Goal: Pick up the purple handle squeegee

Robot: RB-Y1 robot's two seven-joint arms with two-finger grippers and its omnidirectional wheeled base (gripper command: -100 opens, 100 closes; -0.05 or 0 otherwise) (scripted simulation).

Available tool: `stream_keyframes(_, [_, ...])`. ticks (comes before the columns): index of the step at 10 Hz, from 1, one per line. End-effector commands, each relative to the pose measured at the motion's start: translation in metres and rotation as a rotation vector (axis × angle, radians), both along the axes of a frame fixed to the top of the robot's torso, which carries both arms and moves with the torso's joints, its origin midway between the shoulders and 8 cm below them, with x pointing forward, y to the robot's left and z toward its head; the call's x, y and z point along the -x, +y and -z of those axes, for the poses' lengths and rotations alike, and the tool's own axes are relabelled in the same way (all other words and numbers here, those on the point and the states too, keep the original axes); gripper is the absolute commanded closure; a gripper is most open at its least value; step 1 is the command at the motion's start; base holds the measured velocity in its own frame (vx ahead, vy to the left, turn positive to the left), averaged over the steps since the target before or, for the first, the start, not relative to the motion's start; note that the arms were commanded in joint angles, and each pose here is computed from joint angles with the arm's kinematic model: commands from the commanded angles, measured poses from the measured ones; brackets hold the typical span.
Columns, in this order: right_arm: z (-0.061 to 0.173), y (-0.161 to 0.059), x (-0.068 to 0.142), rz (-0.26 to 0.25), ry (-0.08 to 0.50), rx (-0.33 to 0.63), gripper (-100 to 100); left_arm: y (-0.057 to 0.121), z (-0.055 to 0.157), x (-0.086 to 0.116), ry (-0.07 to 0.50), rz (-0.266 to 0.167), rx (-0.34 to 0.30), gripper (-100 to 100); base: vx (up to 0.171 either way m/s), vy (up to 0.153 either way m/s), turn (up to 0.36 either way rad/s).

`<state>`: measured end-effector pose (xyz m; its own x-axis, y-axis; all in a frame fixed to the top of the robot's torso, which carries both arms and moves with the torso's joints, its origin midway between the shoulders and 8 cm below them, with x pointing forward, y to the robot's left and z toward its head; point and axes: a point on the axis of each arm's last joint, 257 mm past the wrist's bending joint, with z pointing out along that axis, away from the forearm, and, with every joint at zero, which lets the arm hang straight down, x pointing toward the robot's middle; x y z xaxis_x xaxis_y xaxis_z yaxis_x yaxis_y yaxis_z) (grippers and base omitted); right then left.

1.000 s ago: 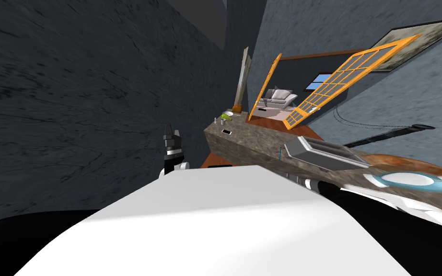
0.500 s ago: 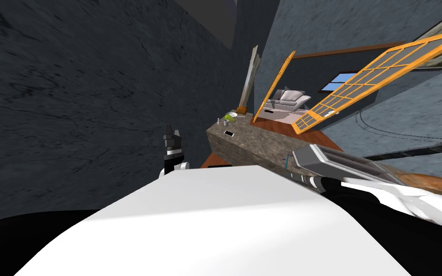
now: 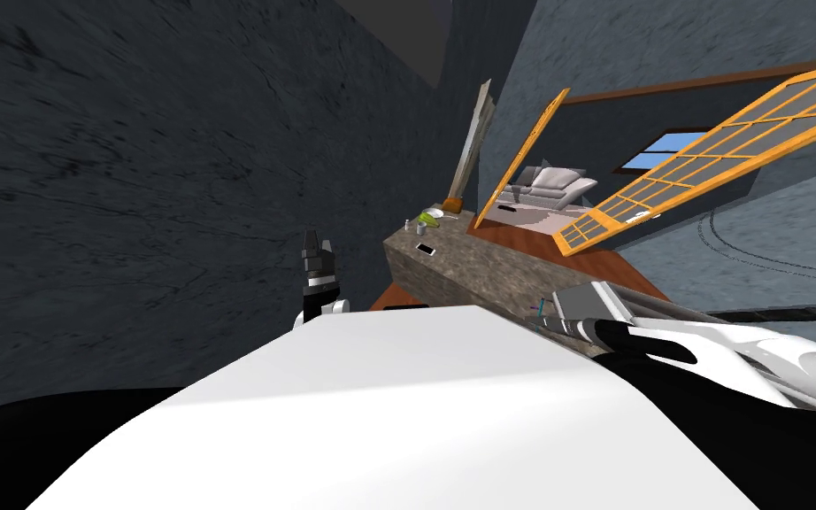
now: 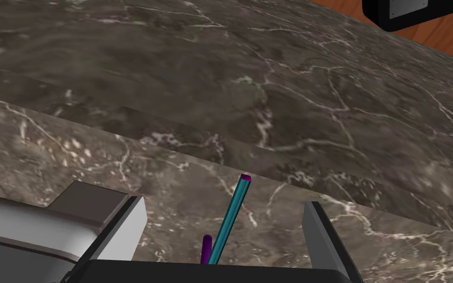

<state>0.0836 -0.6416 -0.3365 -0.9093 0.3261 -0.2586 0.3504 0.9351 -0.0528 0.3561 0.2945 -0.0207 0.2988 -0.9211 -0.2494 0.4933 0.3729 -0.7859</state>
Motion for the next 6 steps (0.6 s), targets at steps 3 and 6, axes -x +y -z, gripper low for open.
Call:
stream_keyframes(3, [-0.0072,-0.0179,-0.0037,-0.045,0.041,0.064,-100,0.0,0.0,0.0,0.0,0.0,0.0,0,0.027,-0.047,0.108])
stream_keyframes(6, [-0.0074,-0.0176,-0.0046,-0.045,0.039,0.063,0,0.0,0.0,0.0,0.0,0.0,0.0,0,0.002,0.003,-0.007])
